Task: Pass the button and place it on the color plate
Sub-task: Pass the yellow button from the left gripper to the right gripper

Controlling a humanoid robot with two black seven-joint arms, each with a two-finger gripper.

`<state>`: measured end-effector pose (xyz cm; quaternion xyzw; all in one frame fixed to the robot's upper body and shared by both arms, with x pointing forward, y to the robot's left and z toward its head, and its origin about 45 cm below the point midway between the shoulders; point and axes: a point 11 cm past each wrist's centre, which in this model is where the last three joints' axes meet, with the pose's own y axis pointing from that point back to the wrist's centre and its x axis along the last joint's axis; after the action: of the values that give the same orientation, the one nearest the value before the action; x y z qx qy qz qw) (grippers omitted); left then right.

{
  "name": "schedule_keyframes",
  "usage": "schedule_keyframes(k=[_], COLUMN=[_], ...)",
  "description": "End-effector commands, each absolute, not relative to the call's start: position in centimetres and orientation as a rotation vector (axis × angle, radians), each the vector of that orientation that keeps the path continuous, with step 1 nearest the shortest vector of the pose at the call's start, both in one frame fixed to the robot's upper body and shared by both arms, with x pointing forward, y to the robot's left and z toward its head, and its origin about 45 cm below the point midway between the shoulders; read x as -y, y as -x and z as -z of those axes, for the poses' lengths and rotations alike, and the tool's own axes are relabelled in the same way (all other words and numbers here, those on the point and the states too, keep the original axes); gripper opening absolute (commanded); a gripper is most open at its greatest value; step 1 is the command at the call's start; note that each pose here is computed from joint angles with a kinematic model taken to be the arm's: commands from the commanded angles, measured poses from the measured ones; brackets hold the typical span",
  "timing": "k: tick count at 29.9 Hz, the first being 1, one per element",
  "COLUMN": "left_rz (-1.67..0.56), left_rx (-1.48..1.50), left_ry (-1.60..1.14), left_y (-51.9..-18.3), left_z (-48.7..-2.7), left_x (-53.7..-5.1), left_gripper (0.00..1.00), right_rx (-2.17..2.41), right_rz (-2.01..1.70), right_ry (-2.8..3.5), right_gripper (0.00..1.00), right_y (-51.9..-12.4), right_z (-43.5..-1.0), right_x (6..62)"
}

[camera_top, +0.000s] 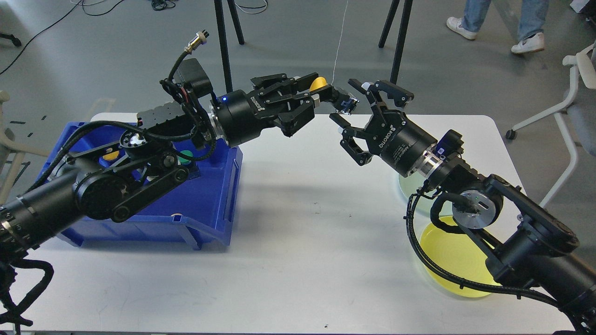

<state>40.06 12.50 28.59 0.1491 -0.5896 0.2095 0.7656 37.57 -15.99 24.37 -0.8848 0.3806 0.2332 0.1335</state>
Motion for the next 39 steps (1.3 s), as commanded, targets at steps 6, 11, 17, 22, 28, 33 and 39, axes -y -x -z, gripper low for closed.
schedule_keyframes(k=[6,11,17,22,28,33,39], left_rz=[-0.456,-0.456,-0.458,-0.463,-0.499,-0.651,-0.889], left_rx=[1.280,1.281,1.276,1.270,1.242,1.010,0.624], left_ry=[-0.325,-0.325,-0.326,-0.320,-0.301,-0.178,0.000], left_y=[-40.1,-40.1,-40.1,-40.1,-40.3,-41.2,-43.5], left_z=[-28.6,-28.6,-28.6,-28.6,-29.1,-30.5,-31.7], left_x=[-12.5,-12.5,-12.5,-12.5,-12.5,-13.5,-16.1], left_gripper=[0.34,0.34,0.49,0.65,0.84,0.99,0.99], right_rx=[-1.091,-1.082,-1.078,-1.077,-1.091,-1.231,-1.507], right_rz=[-0.678,-0.670,-0.666,-0.663,-0.657,-0.650,-0.687], right_ry=[2.575,2.579,2.579,2.576,2.576,2.608,2.685], right_gripper=[0.40,0.22,0.17,0.17,0.18,0.18,0.18], right_y=[-37.5,-37.6,-37.6,-37.7,-37.7,-37.1,-33.7], right_z=[-24.4,-24.7,-24.9,-25.0,-24.9,-23.2,-19.7], right_x=[15.8,15.8,15.7,15.7,16.2,20.7,29.5])
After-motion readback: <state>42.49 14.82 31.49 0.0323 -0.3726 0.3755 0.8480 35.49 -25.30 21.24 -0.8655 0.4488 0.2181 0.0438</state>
